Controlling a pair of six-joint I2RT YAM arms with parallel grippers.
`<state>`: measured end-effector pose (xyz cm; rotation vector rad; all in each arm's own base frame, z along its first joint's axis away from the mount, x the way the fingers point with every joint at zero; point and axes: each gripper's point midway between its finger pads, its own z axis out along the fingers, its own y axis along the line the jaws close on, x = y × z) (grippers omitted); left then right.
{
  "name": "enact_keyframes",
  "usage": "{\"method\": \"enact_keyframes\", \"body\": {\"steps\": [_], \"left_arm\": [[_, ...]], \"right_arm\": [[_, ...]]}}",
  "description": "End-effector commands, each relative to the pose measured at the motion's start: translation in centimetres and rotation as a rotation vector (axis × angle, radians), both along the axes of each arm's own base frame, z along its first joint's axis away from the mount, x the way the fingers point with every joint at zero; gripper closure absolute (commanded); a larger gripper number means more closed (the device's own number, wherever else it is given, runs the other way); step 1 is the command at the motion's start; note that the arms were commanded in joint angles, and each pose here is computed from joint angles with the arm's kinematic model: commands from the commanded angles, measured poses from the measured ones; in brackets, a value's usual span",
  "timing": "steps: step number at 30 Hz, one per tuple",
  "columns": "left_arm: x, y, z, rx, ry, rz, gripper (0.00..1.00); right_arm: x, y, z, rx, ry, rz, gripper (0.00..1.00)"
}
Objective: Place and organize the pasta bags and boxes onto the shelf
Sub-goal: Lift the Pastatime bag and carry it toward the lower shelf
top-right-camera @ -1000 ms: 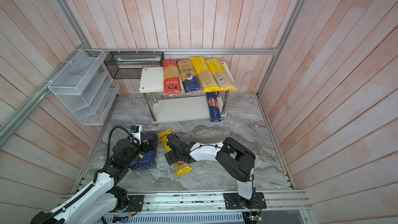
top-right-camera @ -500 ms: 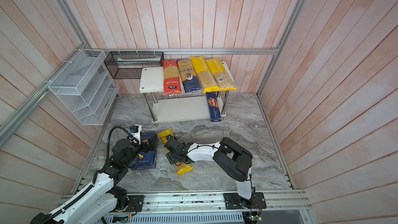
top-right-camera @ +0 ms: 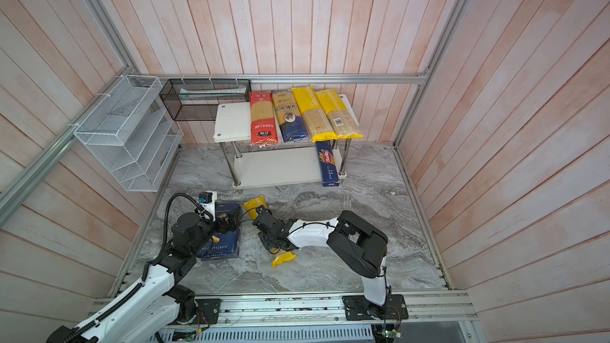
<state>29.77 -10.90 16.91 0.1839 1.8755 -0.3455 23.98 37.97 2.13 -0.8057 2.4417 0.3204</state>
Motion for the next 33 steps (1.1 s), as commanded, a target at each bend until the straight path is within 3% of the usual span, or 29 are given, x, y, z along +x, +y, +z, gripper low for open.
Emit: {"method": "enact_keyframes", "body": {"steps": [1,5,16,23,33], "left_arm": [[-0.1,0.1,0.1,-0.007,-0.003,0.002,0.0],[-0.1,0.1,0.1,-0.005,-0.003,0.001,0.0],[-0.1,0.1,0.0,-0.005,0.0,0.0,0.0],[0.0,0.2,0.1,-0.006,0.0,0.006,0.0],[-0.2,0.0,0.2,-0.007,-0.009,-0.008,0.0]], "right_arm": [[-1.9,-4.0,-3.7,-0.121,0.115,-0.031,0.49],[-1.5,-4.3,-2.3,-0.056,0.114,-0.059,0.68],[0.1,-4.8,2.1,0.102,0.086,-0.105,0.76],[1.8,-5.1,5.6,0.206,0.044,-0.127,0.88],[4.8,-7.4,10.3,0.267,-0.056,-0.193,0.91]]}}
